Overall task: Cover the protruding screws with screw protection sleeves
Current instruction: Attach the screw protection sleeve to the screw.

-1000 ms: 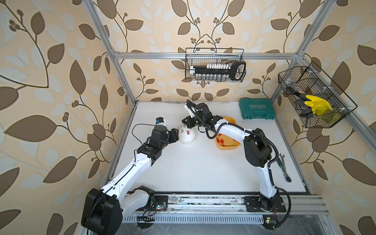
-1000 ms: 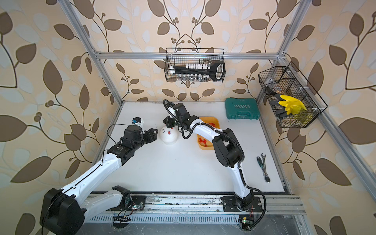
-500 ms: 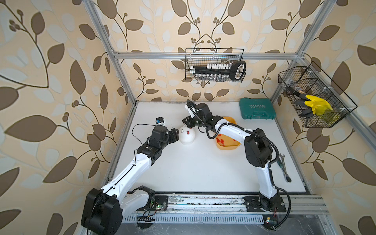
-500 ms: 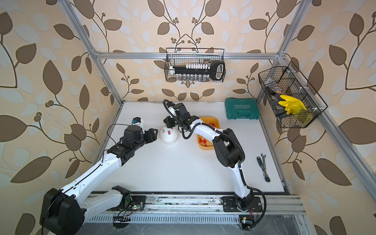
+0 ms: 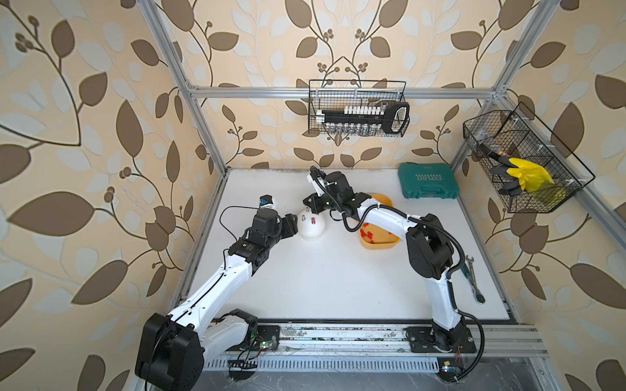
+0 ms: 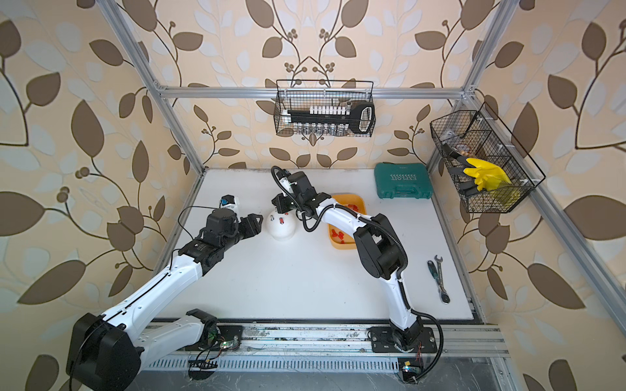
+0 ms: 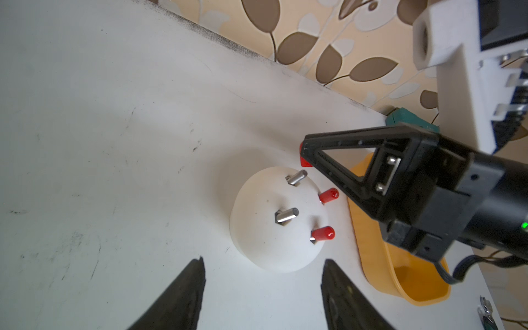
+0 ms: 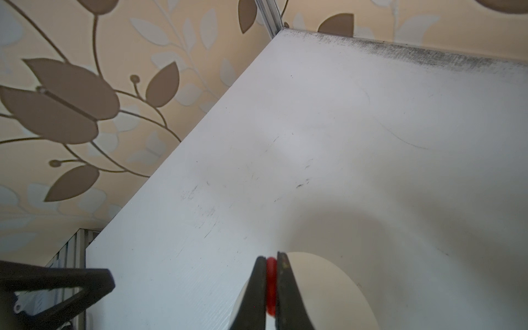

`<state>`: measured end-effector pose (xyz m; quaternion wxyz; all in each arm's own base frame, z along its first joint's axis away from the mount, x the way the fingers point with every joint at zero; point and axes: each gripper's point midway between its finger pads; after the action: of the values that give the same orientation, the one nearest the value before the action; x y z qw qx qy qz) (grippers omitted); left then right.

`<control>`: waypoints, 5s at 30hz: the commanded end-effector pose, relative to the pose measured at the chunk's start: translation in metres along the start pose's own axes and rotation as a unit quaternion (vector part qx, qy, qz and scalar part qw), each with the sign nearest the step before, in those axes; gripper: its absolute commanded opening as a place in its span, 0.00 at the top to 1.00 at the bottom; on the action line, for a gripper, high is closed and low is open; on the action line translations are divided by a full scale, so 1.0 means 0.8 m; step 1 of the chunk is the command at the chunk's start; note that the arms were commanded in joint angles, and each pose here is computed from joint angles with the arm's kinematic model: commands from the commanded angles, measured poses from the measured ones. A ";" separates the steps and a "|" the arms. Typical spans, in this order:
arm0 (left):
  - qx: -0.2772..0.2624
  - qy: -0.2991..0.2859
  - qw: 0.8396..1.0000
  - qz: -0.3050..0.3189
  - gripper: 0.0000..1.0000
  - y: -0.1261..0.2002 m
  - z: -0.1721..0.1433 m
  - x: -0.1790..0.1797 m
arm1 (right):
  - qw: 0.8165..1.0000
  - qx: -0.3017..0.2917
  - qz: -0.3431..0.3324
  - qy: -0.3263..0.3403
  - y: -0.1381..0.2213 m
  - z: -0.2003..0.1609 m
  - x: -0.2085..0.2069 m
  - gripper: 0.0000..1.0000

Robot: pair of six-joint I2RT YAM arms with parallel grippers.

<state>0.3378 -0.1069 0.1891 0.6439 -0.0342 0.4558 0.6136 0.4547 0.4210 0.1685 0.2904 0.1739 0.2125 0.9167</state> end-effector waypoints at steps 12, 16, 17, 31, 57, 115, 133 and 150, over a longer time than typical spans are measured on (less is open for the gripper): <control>-0.010 -0.008 1.000 -0.020 0.33 0.005 0.012 -0.013 | 1.000 0.005 0.000 0.013 0.004 -0.009 0.008 0.92; -0.008 -0.009 1.000 -0.020 0.33 0.003 0.010 -0.013 | 1.000 0.002 -0.004 0.016 0.007 -0.004 0.008 0.92; -0.008 -0.009 1.000 -0.020 0.33 0.003 0.011 -0.013 | 1.000 0.000 -0.006 0.017 0.008 -0.002 0.007 0.92; -0.006 -0.005 1.000 -0.021 0.34 0.001 0.009 -0.012 | 0.999 -0.012 -0.014 0.030 0.017 0.016 0.006 0.92; -0.004 -0.005 1.000 -0.021 0.34 0.000 0.008 -0.012 | 0.999 -0.025 -0.017 0.037 0.019 0.035 0.005 0.92; -0.006 -0.007 1.000 -0.019 0.34 0.000 0.007 -0.010 | 0.997 -0.053 -0.022 0.050 0.041 -0.007 0.005 0.93; -0.001 -0.009 1.000 -0.013 0.34 -0.012 0.001 -0.003 | 0.994 -0.099 0.011 0.037 0.049 -0.036 -0.009 0.93; -0.002 -0.014 1.000 -0.015 0.34 -0.012 0.001 -0.003 | 0.988 -0.138 0.061 0.027 0.054 -0.067 -0.016 0.93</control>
<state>0.3417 -0.1127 0.1797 0.6486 -0.0268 0.4612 0.6049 0.4296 0.3631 0.1584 0.2710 0.1110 0.0784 0.9529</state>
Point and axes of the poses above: each gripper's point midway between its finger pads, its own y axis back along the fingers, its own x axis along the line the jaws close on, z = x × y, and after that the axes turned 15 degrees about y, right-handed
